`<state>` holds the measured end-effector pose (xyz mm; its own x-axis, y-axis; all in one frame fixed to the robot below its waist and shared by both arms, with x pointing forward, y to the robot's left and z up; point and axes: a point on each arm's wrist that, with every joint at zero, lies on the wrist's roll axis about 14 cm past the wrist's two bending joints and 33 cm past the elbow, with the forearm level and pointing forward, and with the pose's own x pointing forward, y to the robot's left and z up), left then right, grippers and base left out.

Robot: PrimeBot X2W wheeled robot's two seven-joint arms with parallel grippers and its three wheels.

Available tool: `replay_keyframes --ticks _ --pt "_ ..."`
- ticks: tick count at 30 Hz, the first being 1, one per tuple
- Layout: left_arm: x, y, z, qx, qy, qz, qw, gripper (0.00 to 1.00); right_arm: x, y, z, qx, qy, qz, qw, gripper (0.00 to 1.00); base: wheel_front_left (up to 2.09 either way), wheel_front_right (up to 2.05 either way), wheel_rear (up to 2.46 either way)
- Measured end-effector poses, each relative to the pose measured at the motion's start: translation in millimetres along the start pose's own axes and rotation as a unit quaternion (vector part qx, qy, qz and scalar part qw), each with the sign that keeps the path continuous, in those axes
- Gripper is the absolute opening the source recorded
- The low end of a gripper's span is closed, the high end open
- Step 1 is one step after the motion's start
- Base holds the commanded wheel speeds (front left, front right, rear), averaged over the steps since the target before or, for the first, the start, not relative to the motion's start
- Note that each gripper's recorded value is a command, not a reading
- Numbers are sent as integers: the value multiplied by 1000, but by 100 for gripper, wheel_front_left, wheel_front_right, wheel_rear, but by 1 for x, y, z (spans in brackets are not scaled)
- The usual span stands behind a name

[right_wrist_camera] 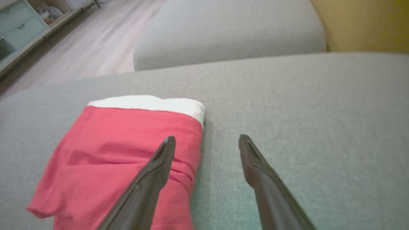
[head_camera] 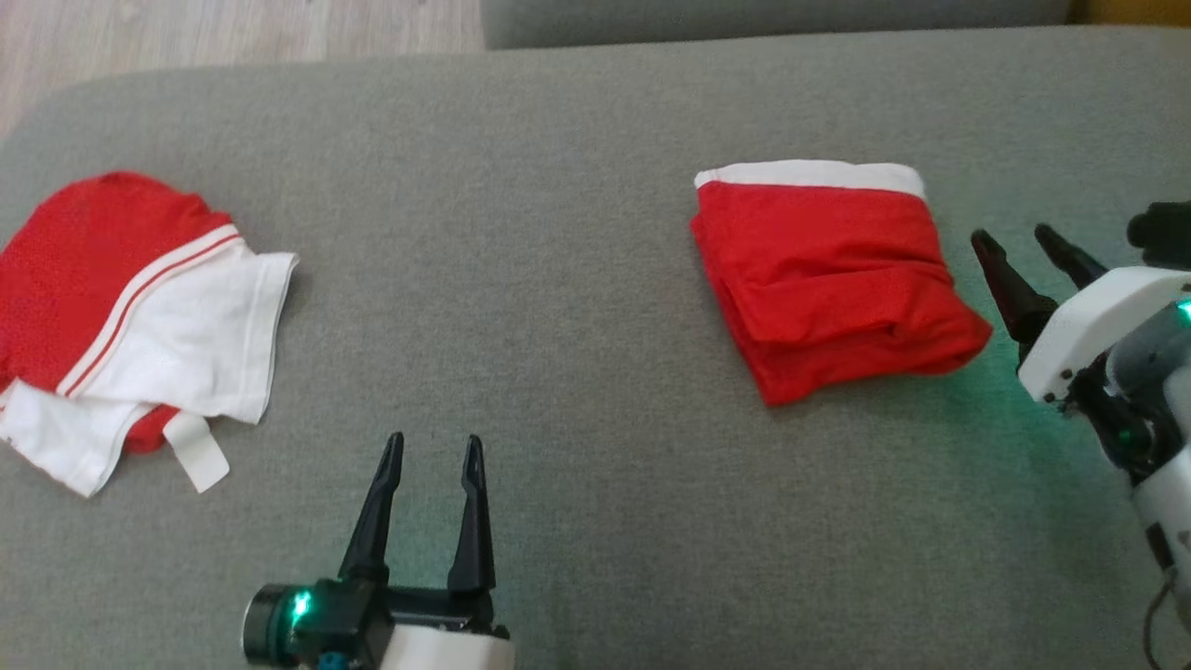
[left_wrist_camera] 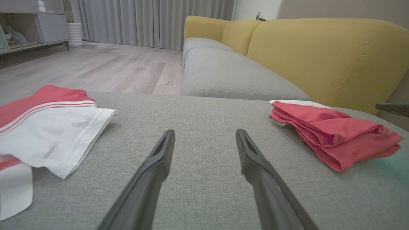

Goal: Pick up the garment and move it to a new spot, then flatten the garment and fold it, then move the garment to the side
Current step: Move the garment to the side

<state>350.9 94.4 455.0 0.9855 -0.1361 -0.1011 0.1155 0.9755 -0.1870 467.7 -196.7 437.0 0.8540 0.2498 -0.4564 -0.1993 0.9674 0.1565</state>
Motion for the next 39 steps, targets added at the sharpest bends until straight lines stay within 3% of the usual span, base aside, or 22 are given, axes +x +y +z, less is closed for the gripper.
replay_keyframes --ticks 6,7,9,12,17,22,30,39 --pt "10 2 -4 -2 6 5 1000 100 16 4 -42 58 94 14 994 100 0 0 0" --pt "12 2 -4 -2 6 6 1000 100 18 7 -46 70 102 19 992 96 0 0 0" --pt "15 4 -5 -1 7 9 1000 100 22 12 -53 88 116 28 989 64 0 0 0" --pt "20 3 -6 -1 9 7 1000 100 26 20 -58 102 129 44 985 0 0 0 0" --pt "29 0 -10 -2 13 -1 1000 100 31 17 -59 98 133 48 985 0 0 0 0" --pt "40 -7 -15 -5 18 -14 1000 100 29 -14 -48 63 115 21 991 0 0 0 0" --pt "75 -25 -30 -9 26 -51 998 100 0 -125 -36 -16 127 -89 988 0 0 0 0" --pt "123 -49 -56 -22 33 -105 994 100 -49 -248 -35 -91 145 -240 955 0 0 0 0"
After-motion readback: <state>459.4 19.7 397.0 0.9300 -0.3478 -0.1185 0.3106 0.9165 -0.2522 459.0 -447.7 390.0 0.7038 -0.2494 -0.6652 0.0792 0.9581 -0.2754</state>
